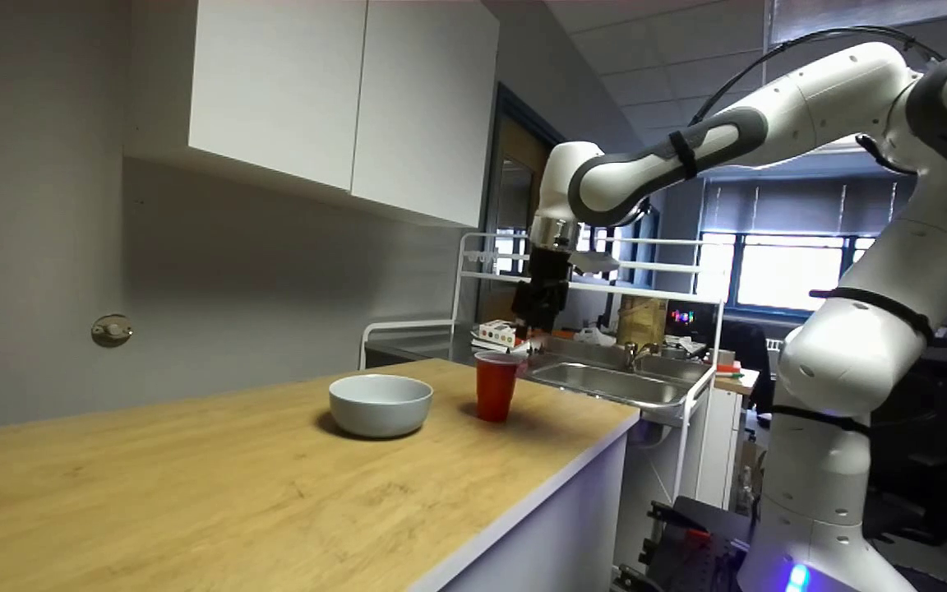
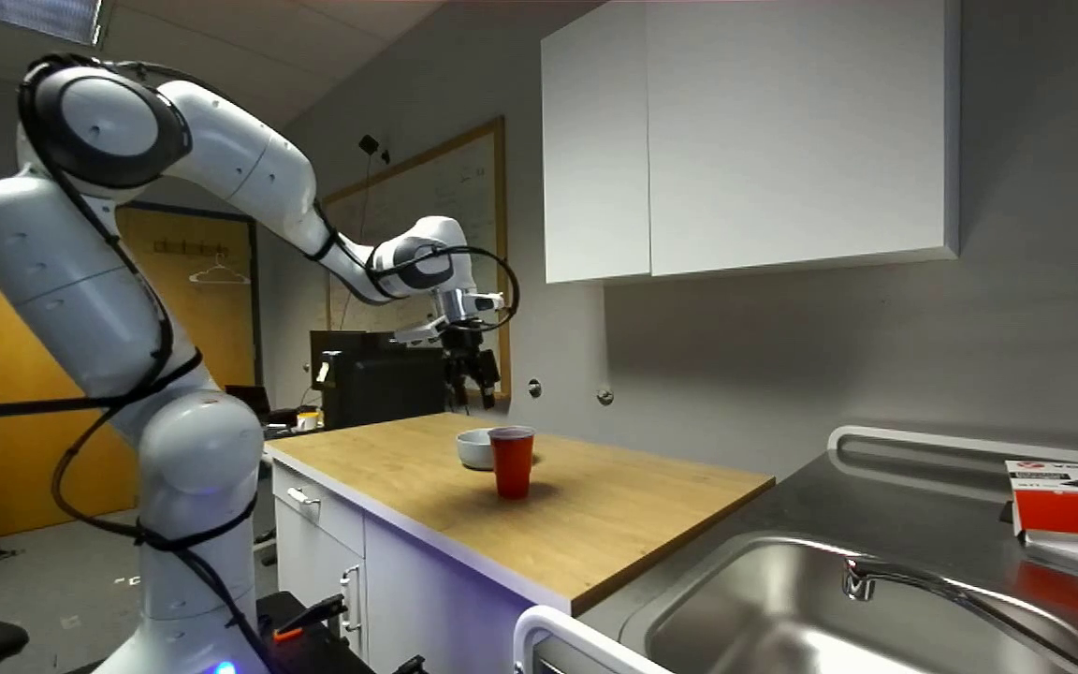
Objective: Pour the contents from the cup into the bowl
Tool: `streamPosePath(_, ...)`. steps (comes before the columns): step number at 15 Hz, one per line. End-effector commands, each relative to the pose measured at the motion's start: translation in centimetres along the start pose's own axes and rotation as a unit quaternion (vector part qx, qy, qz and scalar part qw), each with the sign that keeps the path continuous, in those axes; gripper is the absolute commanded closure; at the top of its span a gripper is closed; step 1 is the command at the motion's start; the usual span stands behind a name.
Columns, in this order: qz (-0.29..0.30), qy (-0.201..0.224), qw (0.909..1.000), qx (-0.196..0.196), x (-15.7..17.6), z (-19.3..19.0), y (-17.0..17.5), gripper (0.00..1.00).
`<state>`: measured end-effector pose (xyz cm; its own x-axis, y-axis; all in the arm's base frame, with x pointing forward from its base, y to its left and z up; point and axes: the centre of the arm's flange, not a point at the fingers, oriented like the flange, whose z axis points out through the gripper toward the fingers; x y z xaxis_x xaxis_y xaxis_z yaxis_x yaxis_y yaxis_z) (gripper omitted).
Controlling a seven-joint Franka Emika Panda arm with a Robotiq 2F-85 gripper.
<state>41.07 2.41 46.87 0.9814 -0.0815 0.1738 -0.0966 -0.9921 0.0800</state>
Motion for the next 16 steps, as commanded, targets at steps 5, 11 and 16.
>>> streamPosePath(5,0.114,-0.018,0.9926,0.037,6.9,3.3,4.6,0.0)
streamPosePath(11,0.148,-0.068,0.9858,0.043,8.5,9.6,4.4,0.0)
streamPosePath(16,0.152,-0.094,0.9835,0.028,8.7,12.3,3.4,0.41)
